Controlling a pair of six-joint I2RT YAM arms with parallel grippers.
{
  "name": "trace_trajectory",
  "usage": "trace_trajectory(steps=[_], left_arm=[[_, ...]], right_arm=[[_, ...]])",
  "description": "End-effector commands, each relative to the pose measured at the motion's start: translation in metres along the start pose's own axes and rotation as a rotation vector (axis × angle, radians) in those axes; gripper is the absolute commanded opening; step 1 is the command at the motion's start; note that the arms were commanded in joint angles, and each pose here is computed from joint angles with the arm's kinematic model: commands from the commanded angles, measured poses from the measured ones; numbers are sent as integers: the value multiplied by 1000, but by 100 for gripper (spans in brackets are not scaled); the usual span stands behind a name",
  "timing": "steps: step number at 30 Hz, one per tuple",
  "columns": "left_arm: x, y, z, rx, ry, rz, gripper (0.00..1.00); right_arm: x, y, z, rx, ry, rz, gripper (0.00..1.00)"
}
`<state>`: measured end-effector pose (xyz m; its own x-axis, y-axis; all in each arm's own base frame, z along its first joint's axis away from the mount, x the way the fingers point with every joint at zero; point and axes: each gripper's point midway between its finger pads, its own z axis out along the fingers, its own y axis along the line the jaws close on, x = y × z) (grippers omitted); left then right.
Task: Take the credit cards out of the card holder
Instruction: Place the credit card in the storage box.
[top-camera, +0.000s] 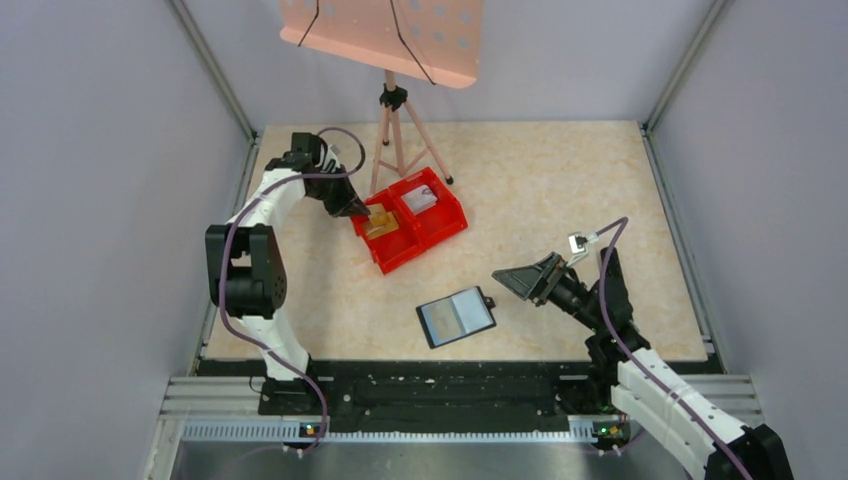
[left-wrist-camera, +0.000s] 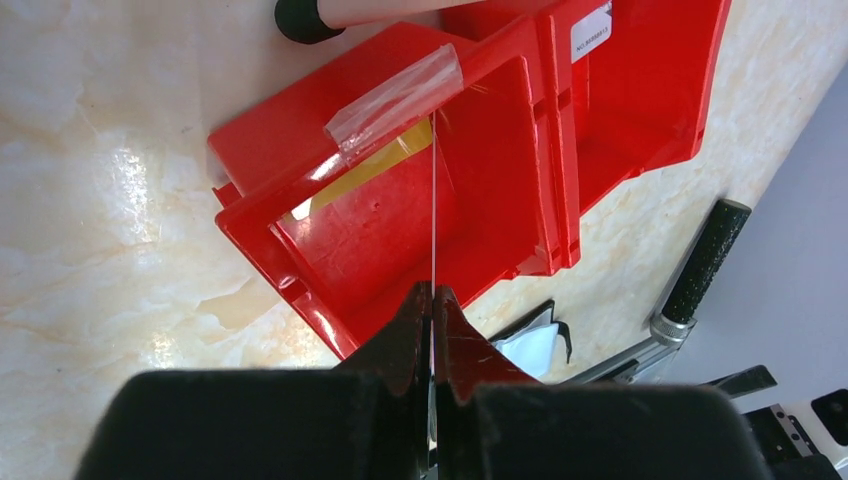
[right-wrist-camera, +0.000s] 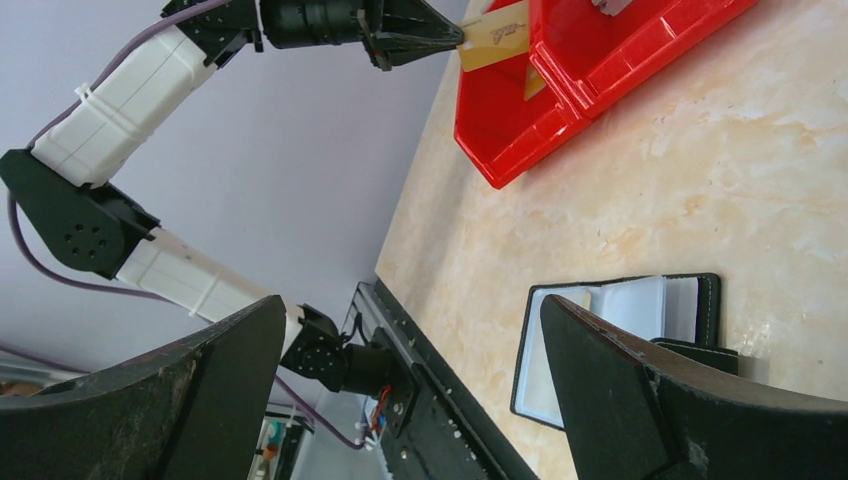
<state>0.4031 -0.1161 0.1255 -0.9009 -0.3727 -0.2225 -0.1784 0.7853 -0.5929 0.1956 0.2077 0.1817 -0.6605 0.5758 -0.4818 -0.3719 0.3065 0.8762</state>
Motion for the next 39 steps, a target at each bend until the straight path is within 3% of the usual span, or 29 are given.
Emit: trace_trajectory(steps=[1,13,39], left_arm=[[-16,-9,0,23,-30,1,1],[-17,1,14,1,-10,-11,3],[-25,16,25,-76,-42,-28,16]], right_arm=[[-12,23,3,-55,-25,-48,98],[-14,20,4,-38,-37,-43,97],[-16,21,2,-25,-40,-43,97]])
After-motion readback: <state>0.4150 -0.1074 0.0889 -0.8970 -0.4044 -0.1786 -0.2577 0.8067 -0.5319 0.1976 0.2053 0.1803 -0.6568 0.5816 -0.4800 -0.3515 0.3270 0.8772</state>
